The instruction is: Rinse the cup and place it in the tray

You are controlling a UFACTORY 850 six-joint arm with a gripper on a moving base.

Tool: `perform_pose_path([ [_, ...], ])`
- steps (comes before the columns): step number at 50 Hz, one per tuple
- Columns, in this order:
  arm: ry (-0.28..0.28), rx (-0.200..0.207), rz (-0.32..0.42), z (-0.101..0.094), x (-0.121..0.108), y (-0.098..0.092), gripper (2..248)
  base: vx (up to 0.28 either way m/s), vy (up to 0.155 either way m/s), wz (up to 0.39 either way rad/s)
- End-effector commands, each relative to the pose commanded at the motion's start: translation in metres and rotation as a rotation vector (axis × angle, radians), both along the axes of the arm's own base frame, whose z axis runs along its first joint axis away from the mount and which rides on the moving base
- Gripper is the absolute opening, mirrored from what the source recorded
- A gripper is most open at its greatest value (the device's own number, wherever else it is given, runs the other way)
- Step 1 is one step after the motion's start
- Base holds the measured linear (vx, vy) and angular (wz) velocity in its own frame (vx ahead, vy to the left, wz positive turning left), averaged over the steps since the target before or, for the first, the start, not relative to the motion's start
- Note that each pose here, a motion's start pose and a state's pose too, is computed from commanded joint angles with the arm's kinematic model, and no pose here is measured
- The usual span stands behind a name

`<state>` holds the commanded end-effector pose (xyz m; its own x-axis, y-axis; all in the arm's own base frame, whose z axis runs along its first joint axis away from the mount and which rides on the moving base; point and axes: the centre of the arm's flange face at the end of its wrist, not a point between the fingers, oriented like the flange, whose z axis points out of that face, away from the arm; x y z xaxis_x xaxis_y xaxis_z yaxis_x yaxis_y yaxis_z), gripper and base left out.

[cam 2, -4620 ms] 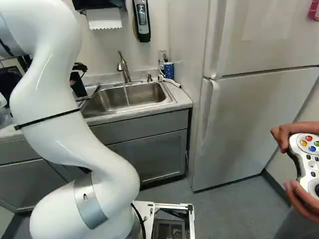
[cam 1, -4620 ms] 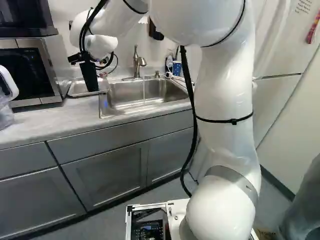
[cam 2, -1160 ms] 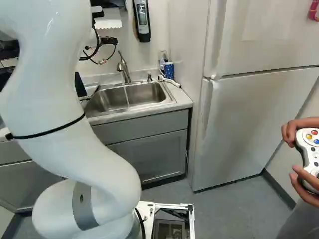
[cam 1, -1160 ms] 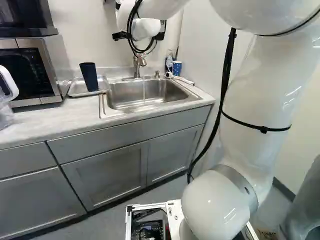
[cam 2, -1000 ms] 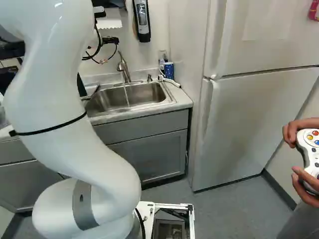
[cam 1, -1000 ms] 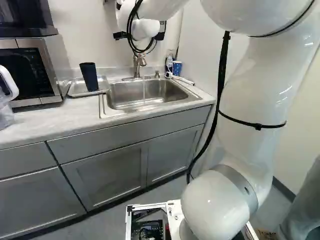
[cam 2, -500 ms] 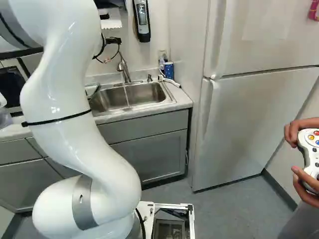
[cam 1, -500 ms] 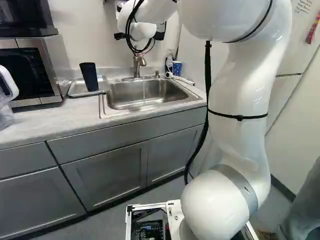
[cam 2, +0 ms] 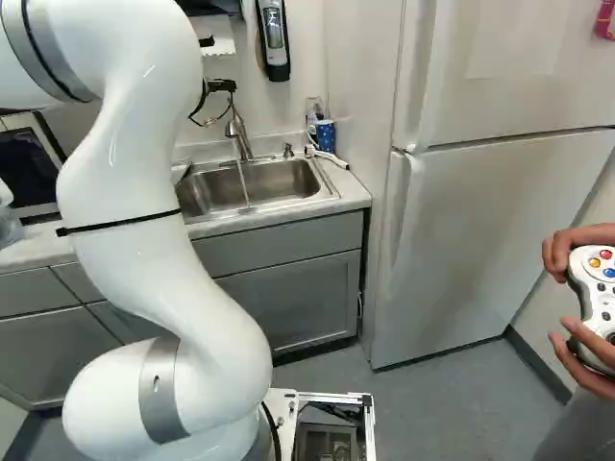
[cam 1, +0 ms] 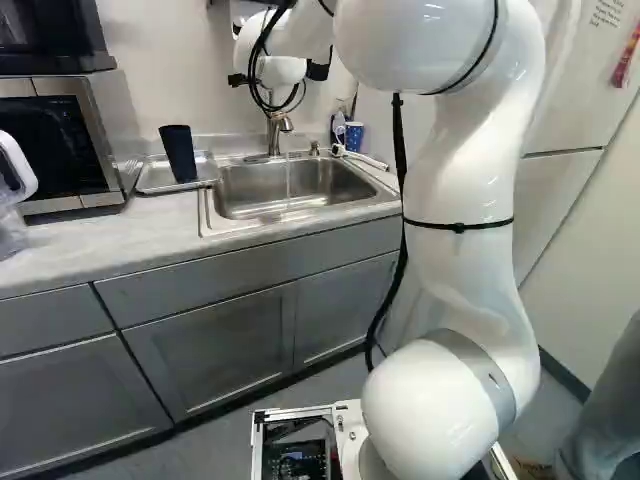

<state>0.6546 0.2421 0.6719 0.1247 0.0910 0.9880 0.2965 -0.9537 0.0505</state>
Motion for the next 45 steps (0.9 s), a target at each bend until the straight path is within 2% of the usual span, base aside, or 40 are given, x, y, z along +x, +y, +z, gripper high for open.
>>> perform_pose_path([
  [13, -0.014, 0.005, 0.007, -0.004, 0.022, 0.014, 247, 0.000, 0.000, 0.000],
  [45, -0.011, 0.004, 0.011, -0.003, 0.015, 0.014, 247, 0.000, 0.000, 0.000],
])
